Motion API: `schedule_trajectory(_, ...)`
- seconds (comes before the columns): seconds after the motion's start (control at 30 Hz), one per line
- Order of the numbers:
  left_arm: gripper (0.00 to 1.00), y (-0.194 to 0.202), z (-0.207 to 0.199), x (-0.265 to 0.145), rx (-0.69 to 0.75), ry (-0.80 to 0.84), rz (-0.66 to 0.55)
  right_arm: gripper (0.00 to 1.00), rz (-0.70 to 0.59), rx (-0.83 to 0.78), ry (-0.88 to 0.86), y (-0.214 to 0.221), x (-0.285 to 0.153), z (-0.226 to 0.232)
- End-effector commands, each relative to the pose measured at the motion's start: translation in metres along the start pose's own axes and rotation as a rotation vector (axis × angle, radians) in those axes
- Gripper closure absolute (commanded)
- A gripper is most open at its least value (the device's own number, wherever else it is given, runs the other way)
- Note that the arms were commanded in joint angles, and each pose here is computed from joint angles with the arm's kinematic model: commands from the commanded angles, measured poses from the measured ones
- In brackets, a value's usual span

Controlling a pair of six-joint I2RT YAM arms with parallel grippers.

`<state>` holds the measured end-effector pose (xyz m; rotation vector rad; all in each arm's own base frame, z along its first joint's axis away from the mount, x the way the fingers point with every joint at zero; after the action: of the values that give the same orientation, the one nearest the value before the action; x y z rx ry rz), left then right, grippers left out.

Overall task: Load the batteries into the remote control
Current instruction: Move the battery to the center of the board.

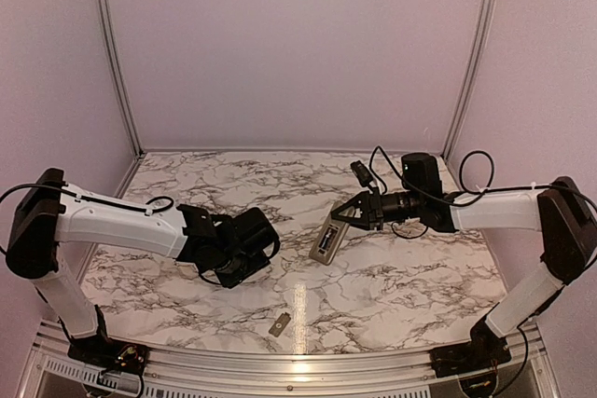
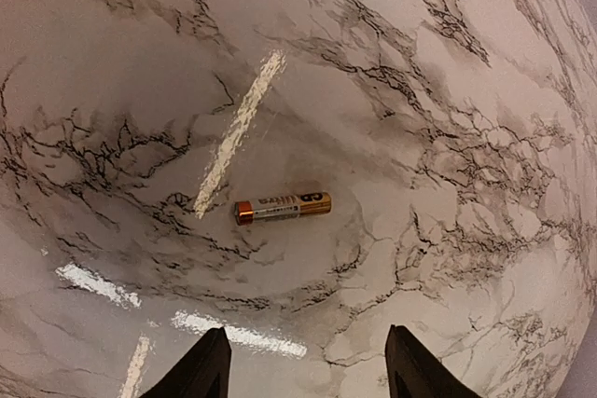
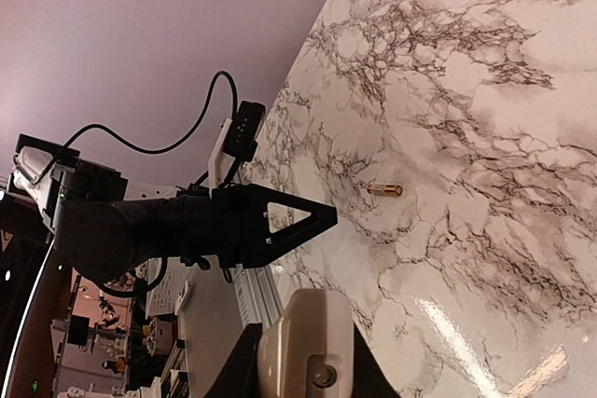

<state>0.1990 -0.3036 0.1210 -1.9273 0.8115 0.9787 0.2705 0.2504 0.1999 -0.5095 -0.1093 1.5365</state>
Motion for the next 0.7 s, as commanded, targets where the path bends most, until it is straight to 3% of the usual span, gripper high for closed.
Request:
schedule_trajectory(0.0,0.39,0.0,0.004,0.008,-0.078,-0.009,-0.022,1.0,-0.021,-0.044,-0.007,-0.01,-0.003,0.008)
schedule_trajectory(0.23,0.31,-0.01,0.003,0.011,-0.176,-0.025,-0.076,1.0,-0.021,-0.041,-0.006,-0.01,-0.003,0.007)
schedule_trajectory(0.67,0.33,-0.024,0.006,0.035,-0.18,-0.124,-0.032,1.0,-0.044,-0.033,0.001,-0.014,-0.012,0.004)
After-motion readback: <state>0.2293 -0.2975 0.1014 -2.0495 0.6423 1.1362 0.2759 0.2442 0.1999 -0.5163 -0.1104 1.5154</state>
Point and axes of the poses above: each gripper's point midway between its finger pads, its own x axis out along the fingers, its own z axis along the line the jaws close on, y = z × x, the point moved 6 cm from there along -x, back along the fingers, and after that the axes turned 5 degrees about x, right-handed, at the moved point
